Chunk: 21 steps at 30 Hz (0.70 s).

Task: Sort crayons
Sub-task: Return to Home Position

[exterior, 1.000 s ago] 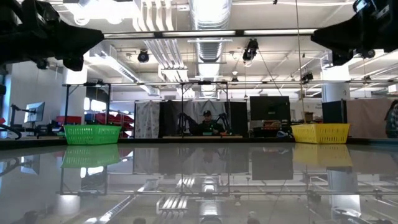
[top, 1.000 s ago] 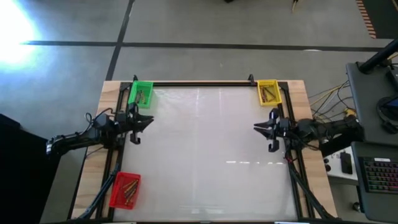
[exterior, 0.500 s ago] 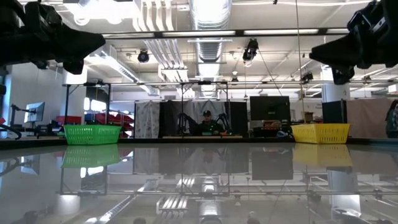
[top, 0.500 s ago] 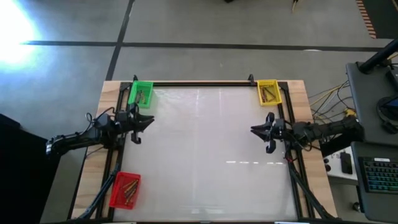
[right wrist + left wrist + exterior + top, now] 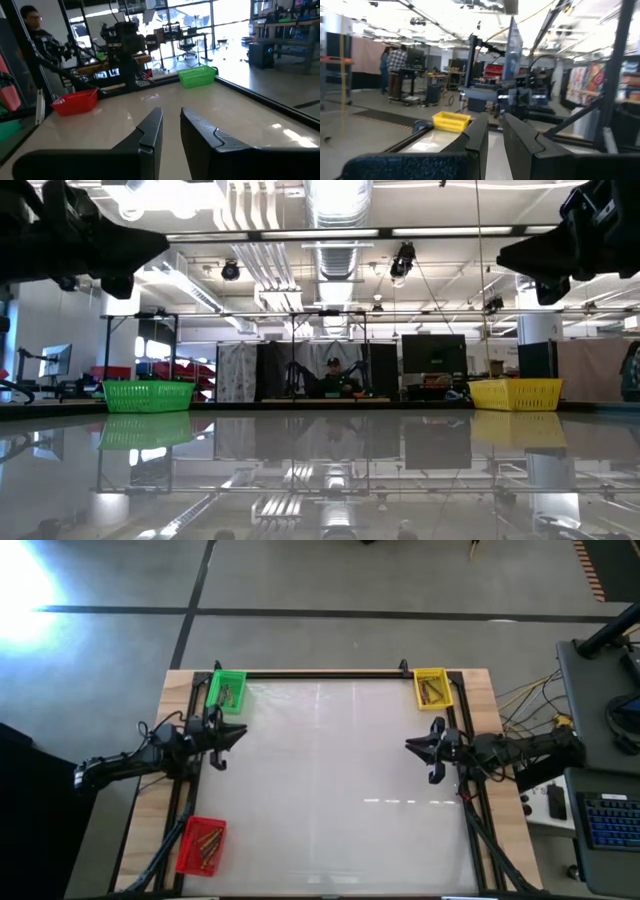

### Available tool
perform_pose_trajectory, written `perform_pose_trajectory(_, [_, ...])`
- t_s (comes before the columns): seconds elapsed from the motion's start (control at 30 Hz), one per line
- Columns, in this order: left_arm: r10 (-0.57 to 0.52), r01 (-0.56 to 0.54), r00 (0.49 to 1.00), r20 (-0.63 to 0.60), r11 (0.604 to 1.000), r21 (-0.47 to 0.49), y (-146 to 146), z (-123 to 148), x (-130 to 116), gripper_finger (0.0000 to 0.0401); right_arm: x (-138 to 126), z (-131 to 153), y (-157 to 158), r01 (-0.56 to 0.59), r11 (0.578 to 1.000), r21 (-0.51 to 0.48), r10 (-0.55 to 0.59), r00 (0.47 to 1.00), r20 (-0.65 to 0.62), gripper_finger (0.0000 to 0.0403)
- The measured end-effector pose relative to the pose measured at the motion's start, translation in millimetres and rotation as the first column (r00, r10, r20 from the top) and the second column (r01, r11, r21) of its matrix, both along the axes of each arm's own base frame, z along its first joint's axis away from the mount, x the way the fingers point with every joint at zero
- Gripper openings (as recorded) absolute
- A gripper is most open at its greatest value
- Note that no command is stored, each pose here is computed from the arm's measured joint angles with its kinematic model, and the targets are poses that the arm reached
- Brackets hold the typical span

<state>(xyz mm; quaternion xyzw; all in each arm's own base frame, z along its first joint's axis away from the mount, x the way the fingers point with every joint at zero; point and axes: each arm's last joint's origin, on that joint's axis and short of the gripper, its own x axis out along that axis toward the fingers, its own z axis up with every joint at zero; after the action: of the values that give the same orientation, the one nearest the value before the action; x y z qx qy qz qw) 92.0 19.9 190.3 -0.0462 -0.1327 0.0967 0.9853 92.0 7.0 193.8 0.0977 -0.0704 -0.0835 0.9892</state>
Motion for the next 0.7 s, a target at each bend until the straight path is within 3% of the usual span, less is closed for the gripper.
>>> perform_pose_trajectory(0.4, [0.022, -0.024, 0.996, -0.082, 0.999, -0.025, 1.1, -8.1, 1.9, 0.0040, 4.0, -5.7, 0.7, -0.002, 1.000, 0.016, 0.003, 0.998, -0.064, 0.0059])
perform_pose_trajectory(0.7, [0.030, -0.032, 0.994, -0.105, 0.999, -0.022, 1.5, -10.0, 2.7, 0.0040, 7.9, -9.4, 1.5, 0.000, 0.995, -0.101, -0.013, 0.991, -0.129, 0.0059])
